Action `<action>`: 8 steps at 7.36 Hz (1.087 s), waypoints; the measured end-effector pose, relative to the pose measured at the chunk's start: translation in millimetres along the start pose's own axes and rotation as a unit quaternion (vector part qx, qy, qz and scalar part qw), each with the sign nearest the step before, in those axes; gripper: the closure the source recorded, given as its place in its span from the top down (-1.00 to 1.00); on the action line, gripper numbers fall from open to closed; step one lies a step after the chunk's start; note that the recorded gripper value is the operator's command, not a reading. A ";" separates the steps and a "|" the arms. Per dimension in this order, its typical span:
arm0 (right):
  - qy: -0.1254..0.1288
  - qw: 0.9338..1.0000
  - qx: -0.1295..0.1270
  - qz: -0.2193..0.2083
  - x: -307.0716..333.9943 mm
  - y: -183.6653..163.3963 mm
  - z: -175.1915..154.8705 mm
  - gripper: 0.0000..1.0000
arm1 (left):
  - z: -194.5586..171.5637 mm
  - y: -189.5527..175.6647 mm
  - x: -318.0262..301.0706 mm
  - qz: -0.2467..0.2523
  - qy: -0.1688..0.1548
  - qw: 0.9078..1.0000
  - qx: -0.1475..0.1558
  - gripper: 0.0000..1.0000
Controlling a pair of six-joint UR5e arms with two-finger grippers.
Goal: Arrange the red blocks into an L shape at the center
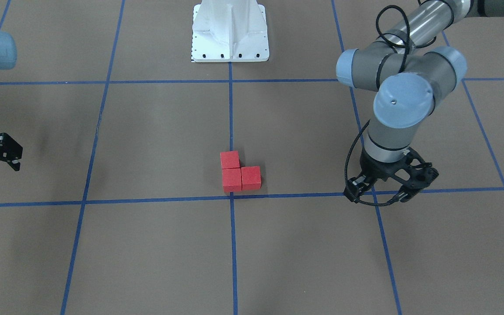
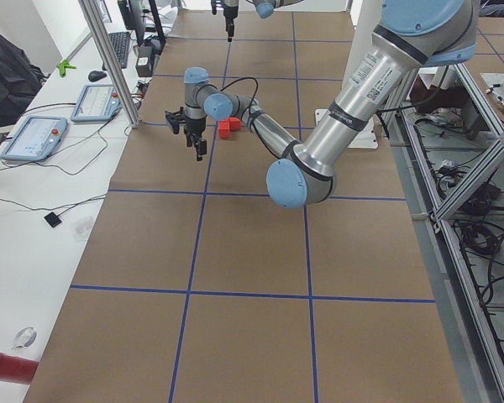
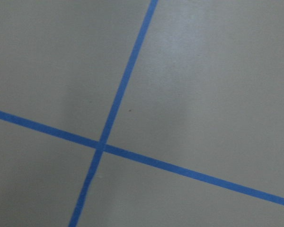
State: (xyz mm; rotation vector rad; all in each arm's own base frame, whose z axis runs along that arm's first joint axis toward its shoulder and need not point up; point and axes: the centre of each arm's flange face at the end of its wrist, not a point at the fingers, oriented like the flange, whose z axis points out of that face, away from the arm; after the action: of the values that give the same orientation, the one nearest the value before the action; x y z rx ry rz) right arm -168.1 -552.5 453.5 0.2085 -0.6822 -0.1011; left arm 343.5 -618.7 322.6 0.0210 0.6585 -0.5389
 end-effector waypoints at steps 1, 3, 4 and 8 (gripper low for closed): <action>-0.002 1.000 -0.002 0.011 23.3 2.3 -4.5 0.99 | 0.6 -23.7 -49.6 0.056 -0.001 0.998 0.012 1.00; -0.004 1.000 -0.009 0.006 66.2 10.7 -8.9 0.99 | 8.7 -64.3 -150.4 0.148 0.012 0.989 0.007 1.00; -0.010 1.000 -0.016 0.000 96.1 16.1 -8.8 0.99 | 9.0 -83.4 -207.6 0.191 0.029 0.981 -0.005 1.00; -0.036 0.999 -0.034 -0.002 240.7 69.1 -9.8 0.99 | -9.7 -133.2 -422.5 0.321 0.043 0.946 -0.010 1.00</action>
State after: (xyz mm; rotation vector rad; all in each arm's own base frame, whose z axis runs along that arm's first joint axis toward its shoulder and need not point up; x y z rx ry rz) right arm 25.7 -522.3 609.5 0.1412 -0.7486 -0.1361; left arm -5.0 -533.5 582.7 0.2344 0.6978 0.0986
